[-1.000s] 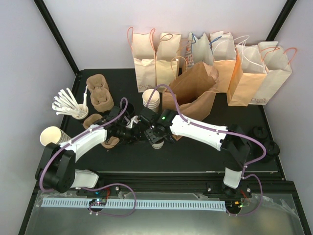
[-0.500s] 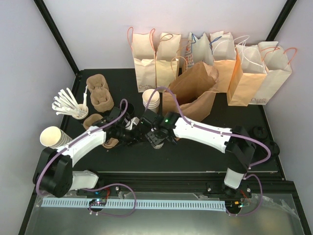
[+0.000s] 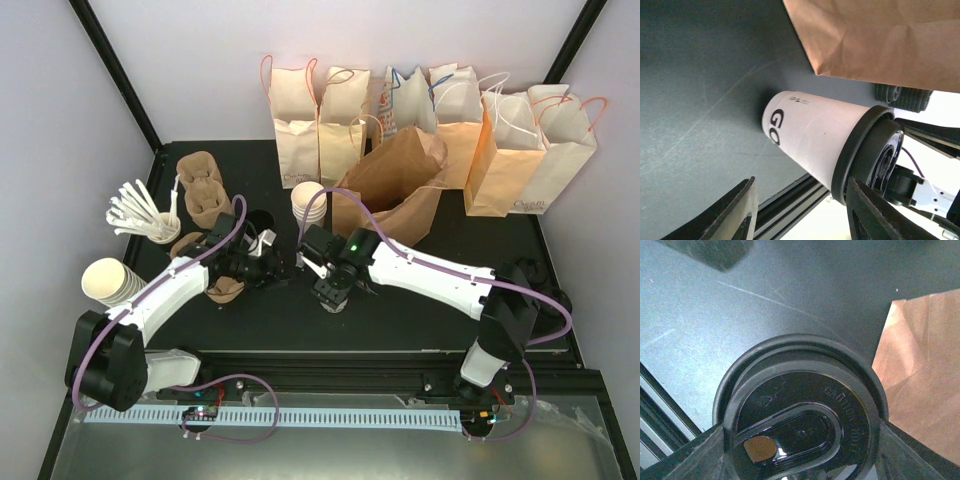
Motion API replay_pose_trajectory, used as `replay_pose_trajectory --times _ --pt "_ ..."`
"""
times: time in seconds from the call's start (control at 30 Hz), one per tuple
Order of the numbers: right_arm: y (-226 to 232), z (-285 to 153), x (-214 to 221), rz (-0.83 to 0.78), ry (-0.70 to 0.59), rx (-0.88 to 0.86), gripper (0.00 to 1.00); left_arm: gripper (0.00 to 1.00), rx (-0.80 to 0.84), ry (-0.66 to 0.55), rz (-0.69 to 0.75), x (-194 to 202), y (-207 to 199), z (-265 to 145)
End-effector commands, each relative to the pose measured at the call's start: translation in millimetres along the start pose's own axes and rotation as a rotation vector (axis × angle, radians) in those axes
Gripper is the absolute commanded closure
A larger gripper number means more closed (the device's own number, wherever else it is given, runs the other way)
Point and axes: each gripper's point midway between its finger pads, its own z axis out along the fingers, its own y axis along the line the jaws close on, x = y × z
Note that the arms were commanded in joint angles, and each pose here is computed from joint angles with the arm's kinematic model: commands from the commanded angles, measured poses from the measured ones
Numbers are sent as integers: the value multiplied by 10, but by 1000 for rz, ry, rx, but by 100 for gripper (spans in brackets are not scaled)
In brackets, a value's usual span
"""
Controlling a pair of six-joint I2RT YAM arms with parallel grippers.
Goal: Pack the takeout coffee
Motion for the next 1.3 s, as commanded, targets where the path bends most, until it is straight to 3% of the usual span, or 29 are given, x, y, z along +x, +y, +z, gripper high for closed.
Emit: replay_pose_trajectory --times 0.0,0.3,0.4,0.67,1.0,1.27 --pt "20 -160 -102 -26 -41 -20 39 48 106 -8 31 -34 -224 -43" --pt "81 46 -61 84 -42 -42 33 46 140 29 63 50 -261 29" --pt "33 12 -104 108 -58 -21 15 46 125 56 60 106 -227 89" --pt "-18 -162 -129 138 -107 -7 4 47 105 98 78 203 -236 185" --pt "29 -469 -128 233 -155 -72 5 47 87 94 124 170 -285 154" --pt "224 -655 120 475 -254 -306 34 66 152 120 166 223 -405 120"
